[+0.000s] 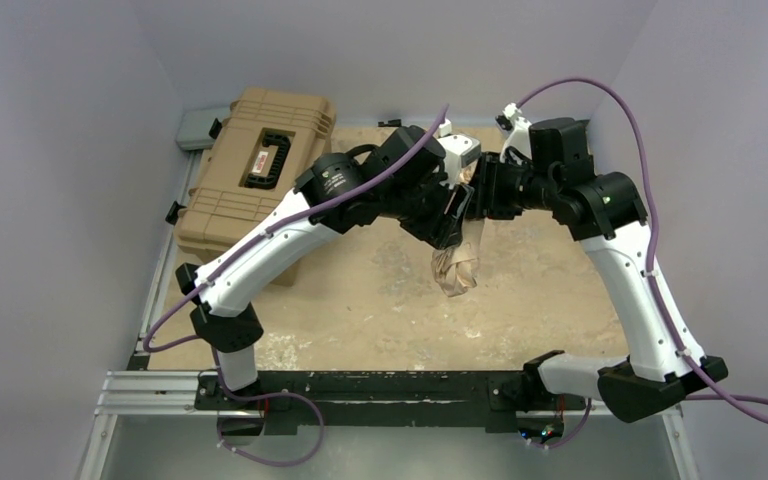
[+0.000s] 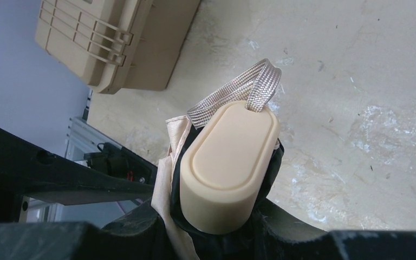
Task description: Open the umbrella
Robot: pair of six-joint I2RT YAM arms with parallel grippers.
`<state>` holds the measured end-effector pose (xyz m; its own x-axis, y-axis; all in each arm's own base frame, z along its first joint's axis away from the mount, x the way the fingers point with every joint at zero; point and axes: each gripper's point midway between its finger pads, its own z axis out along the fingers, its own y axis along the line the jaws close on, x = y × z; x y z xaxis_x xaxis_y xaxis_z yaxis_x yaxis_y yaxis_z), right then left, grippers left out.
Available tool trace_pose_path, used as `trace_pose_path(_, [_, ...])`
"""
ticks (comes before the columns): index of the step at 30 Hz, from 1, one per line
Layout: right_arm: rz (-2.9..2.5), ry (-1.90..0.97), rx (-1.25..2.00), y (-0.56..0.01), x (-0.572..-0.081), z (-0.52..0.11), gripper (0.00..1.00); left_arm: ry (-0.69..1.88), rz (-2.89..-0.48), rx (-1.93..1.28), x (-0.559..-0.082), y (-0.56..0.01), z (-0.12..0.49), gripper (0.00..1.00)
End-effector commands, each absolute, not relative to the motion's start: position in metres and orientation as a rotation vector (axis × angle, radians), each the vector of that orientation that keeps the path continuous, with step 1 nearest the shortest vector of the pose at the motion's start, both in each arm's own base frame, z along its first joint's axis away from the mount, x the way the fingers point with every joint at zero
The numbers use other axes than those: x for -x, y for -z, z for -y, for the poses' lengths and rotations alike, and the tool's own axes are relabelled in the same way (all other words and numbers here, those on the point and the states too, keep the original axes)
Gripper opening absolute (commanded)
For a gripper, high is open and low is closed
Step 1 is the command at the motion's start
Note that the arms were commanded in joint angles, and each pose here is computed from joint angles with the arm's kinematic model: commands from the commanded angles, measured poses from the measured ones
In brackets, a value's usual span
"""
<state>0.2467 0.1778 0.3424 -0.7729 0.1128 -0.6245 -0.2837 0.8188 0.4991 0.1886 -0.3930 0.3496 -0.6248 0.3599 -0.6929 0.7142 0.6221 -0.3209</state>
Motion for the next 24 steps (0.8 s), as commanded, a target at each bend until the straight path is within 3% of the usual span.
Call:
trace_pose_path(1, [-2.22,-0.861,0.194,-0.375,-0.239,-0.186,0.0,0.79,-2.165,-0.789,-0.199,-0.377,0.393,0.51])
trace_pose_path(11, [-2.211,-0.875,0.202,-0.377,-0.236,-0.187,0.0,0.809,-2.166,-0.763,-0.201,-0.378,0.4,0.37])
trace_pose_path(24, [-2.219,-0.883,0.212,-0.374,-0.237,-0.189,0.0,0.853,-2.184,-0.772,-0.196,-0.374,0.409,0.31])
